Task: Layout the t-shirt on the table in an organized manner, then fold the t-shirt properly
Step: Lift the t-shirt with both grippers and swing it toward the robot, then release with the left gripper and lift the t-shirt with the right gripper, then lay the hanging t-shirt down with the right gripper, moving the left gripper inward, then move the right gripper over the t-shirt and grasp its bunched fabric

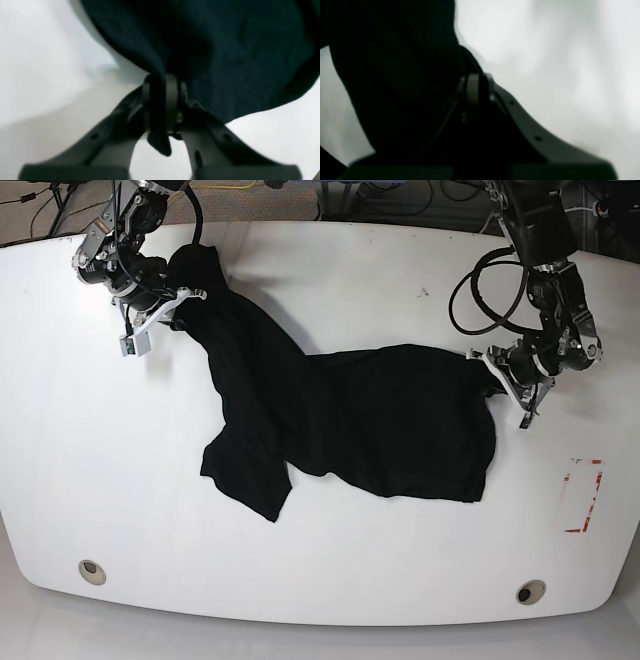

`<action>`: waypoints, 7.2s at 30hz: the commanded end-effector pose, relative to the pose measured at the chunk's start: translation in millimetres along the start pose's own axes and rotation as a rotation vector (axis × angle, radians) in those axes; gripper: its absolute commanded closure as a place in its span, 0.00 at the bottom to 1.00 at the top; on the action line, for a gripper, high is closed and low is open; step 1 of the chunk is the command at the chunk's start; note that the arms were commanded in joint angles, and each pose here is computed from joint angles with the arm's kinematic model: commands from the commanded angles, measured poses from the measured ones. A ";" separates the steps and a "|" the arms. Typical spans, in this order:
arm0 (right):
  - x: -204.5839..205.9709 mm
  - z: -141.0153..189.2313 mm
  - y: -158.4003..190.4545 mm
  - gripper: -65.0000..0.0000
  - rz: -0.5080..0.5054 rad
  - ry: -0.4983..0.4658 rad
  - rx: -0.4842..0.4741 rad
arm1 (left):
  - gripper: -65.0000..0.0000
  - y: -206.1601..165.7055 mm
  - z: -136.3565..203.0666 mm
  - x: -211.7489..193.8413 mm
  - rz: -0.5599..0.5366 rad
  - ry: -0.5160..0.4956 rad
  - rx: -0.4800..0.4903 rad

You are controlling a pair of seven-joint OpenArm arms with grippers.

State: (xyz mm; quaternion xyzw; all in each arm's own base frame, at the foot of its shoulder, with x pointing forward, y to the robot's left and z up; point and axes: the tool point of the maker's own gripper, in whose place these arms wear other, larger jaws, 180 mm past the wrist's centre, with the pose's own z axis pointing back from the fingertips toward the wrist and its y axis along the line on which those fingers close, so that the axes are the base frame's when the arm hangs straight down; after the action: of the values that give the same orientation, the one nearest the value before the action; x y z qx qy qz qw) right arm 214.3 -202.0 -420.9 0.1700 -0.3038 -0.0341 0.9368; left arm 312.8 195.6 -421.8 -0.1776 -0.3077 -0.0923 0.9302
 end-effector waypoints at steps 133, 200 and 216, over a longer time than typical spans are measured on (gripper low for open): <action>-91.1 18.7 32.6 1.00 0.045 0.234 0.214 | 0.94 39.3 119.1 77.3 -0.234 -0.057 0.372; 117.0 35.0 18.2 0.34 0.369 -0.173 0.051 | 0.42 -52.7 -2.0 94.9 -0.216 -0.039 0.009; 190.8 -66.5 71.8 0.34 0.537 -0.141 0.099 | 0.42 3.3 29.2 93.9 -0.073 -0.102 0.119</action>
State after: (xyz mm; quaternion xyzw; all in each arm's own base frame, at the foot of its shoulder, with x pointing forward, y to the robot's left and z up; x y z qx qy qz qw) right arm 388.8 -149.1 -355.5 0.1249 -0.3818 0.2129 0.8907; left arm 360.8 194.6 -363.0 -0.1252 -0.3372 -0.0967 0.9280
